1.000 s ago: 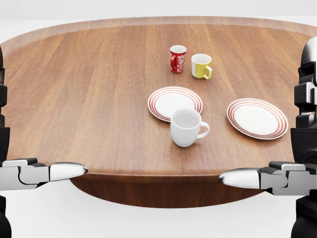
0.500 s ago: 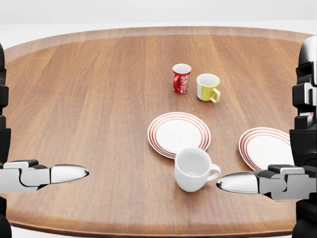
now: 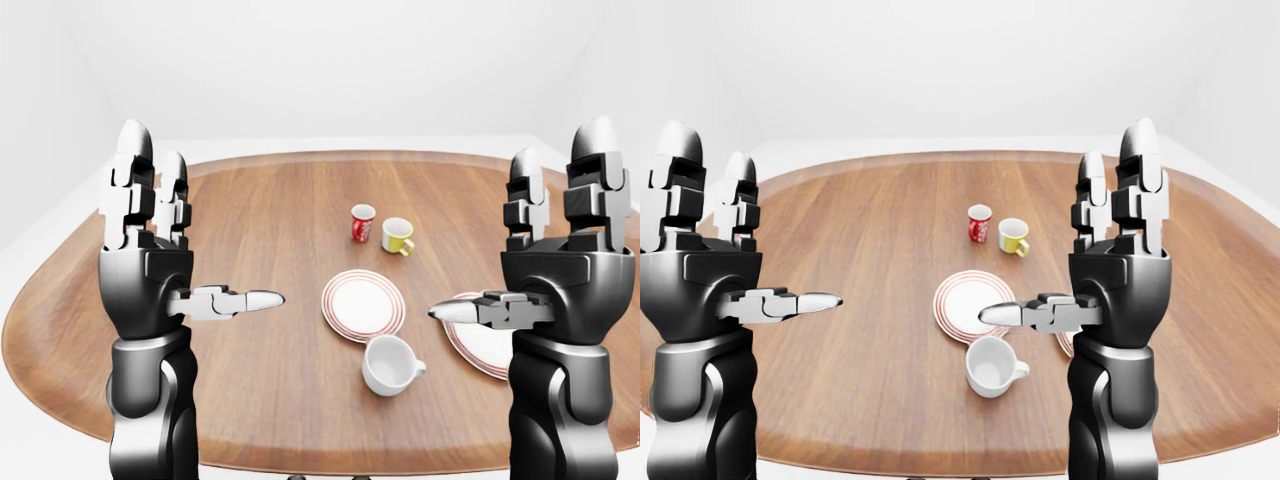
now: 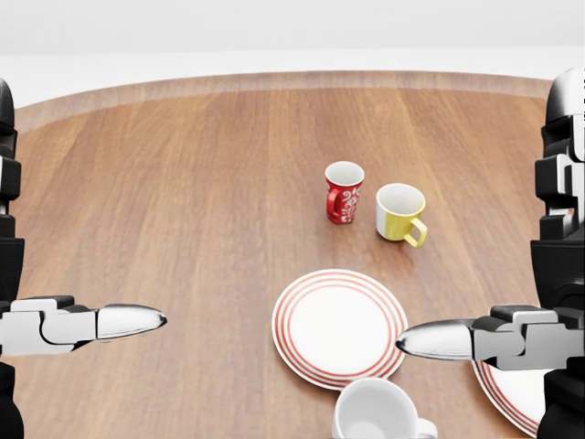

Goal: Put the white mug on the left plate.

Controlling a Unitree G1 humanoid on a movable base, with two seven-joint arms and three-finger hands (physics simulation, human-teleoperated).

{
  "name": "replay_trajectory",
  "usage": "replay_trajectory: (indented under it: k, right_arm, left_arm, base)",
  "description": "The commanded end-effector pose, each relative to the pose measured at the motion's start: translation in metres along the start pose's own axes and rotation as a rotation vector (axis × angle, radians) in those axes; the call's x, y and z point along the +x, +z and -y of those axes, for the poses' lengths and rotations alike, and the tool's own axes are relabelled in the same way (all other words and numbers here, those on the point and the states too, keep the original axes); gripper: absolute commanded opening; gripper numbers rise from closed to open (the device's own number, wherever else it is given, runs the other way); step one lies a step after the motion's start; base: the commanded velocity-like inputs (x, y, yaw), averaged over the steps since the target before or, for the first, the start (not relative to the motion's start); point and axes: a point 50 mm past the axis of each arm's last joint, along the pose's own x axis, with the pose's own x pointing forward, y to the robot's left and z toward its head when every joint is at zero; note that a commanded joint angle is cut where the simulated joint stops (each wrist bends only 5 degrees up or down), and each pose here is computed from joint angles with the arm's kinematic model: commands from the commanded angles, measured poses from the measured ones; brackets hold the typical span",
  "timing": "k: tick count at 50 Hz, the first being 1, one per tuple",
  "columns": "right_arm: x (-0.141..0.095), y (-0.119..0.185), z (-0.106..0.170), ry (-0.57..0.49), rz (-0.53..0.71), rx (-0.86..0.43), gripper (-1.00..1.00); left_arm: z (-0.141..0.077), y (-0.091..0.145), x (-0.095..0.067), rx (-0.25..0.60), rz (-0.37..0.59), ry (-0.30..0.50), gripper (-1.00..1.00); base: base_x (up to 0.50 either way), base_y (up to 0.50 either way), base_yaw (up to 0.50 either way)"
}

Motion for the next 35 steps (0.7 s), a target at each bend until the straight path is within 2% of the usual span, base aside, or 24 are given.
replay_trajectory:
  k: [1,10,15,26,31,35]
  right_arm:
    - [-0.001,-0.001,-0.001,0.004,-0.006,0.001,1.00]
    - [-0.001,-0.005,-0.005,0.013,-0.024,-0.019,1.00]
    - [-0.002,-0.011,-0.016,0.060,-0.054,-0.042,1.00]
    - [0.003,0.001,-0.043,0.171,0.027,-0.018,1.00]
    - [-0.009,0.008,-0.057,0.277,0.021,-0.041,1.00]
    - [-0.018,0.007,-0.058,0.285,-0.010,-0.043,1.00]
  left_arm:
    - [0.000,-0.001,0.000,0.000,-0.006,-0.001,0.95]
    - [0.001,-0.001,0.000,0.000,-0.007,-0.001,0.94]
    - [0.000,-0.004,-0.002,0.002,-0.021,-0.003,0.95]
    - [0.004,-0.005,-0.004,0.008,-0.031,-0.014,0.94]
    - [0.005,-0.008,-0.006,0.008,-0.052,-0.017,0.95]
    - [0.005,-0.006,-0.005,0.010,-0.037,-0.017,0.95]
  base:
    - [0.50,0.00,0.00]
    - [0.47,-0.01,0.00]
    - [0.00,0.00,0.00]
    - [0.00,0.00,0.00]
    - [0.00,0.00,0.00]
    - [0.00,0.00,0.00]
